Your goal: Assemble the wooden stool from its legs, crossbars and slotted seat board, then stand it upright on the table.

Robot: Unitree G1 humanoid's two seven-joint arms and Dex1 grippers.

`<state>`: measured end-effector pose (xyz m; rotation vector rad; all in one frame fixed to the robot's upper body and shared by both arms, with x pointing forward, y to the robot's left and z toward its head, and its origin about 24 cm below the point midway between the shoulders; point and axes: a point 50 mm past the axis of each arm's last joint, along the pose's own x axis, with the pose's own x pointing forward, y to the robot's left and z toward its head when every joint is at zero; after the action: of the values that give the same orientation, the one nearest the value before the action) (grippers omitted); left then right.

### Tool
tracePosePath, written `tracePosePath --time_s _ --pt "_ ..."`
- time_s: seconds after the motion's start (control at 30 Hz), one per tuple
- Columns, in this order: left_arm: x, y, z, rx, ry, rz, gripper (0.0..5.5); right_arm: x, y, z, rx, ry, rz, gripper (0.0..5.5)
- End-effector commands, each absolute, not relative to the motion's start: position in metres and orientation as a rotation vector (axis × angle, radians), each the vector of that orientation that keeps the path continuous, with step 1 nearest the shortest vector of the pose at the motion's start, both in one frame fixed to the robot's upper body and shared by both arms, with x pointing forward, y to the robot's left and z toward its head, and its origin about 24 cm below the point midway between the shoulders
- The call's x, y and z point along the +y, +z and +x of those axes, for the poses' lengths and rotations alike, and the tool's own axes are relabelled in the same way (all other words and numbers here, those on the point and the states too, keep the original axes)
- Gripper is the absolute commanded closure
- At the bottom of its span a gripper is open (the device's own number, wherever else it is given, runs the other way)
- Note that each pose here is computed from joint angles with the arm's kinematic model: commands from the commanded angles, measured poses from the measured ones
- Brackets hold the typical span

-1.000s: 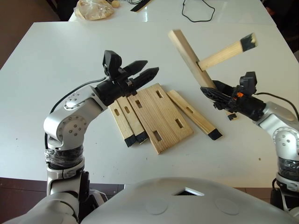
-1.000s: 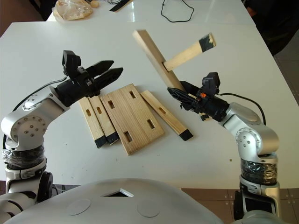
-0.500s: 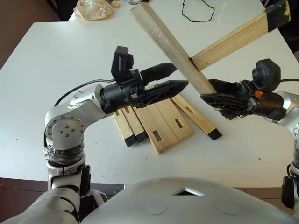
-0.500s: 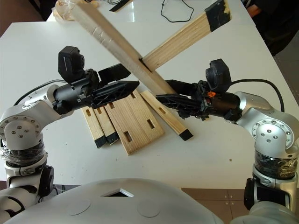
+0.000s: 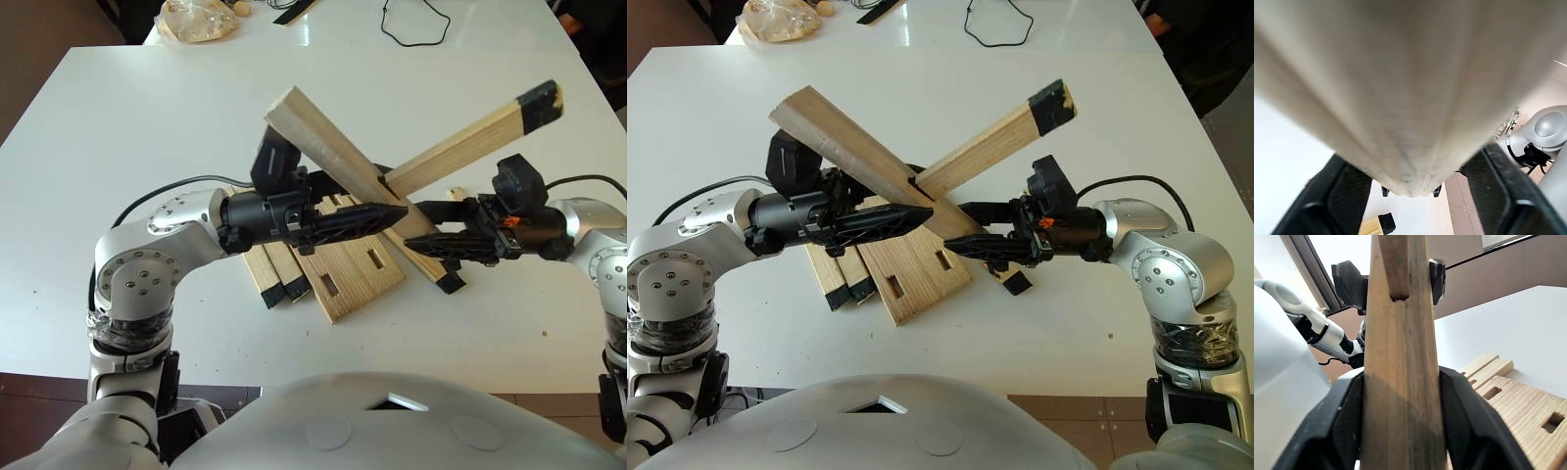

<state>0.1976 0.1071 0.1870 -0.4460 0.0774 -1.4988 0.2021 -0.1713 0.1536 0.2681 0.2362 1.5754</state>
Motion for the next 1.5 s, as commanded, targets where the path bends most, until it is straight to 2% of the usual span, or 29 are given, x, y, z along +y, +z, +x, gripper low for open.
tracePosePath --time_s 0.03,0.1,0.27,0.3,0.43,0.67,0.83,1.0,1.17,1.27,1.37,1.5 --pt "0.105 0.190 0.190 0.060 -1.573 -0.423 3.20 -0.177 0.147 0.205 0.289 1.516 0.184 3.47" --pt "0.106 0.188 0.189 0.063 -1.583 -0.415 3.38 -0.178 0.147 0.206 0.288 1.520 0.167 3.47" --pt "0.108 0.188 0.187 0.045 -1.591 -0.409 3.38 -0.176 0.150 0.210 0.259 1.494 0.119 3.47" --pt "0.108 0.188 0.188 0.039 -1.588 -0.410 3.38 -0.176 0.150 0.210 0.257 1.493 0.120 3.10" --pt "0.113 0.189 0.193 0.014 -1.542 -0.395 3.38 -0.181 0.146 0.211 0.271 1.470 0.102 2.56" --pt "0.144 0.193 0.203 -0.015 -1.401 -0.314 3.39 -0.208 0.138 0.224 0.291 1.363 0.093 2.51" --pt "0.178 0.204 0.206 -0.052 -1.275 -0.256 3.46 -0.220 0.122 0.260 0.256 1.071 0.086 2.51" --pt "0.207 0.208 0.201 -0.021 -1.185 -0.137 3.46 -0.188 0.100 0.295 0.220 0.882 -0.120 2.51" --pt "0.221 0.207 0.199 0.013 -1.154 -0.079 3.46 -0.116 0.091 0.308 0.183 1.054 -0.335 2.51" --pt "0.221 0.207 0.200 0.007 -1.157 -0.077 3.46 -0.087 0.088 0.312 0.176 1.159 -0.473 2.51" --pt "0.221 0.203 0.200 0.017 -1.157 -0.076 3.46 -0.074 0.078 0.318 0.194 1.201 -0.603 2.51" --pt "0.221 0.204 0.201 0.014 -1.160 -0.073 3.46 -0.080 0.052 0.323 0.259 1.199 -0.790 2.51"
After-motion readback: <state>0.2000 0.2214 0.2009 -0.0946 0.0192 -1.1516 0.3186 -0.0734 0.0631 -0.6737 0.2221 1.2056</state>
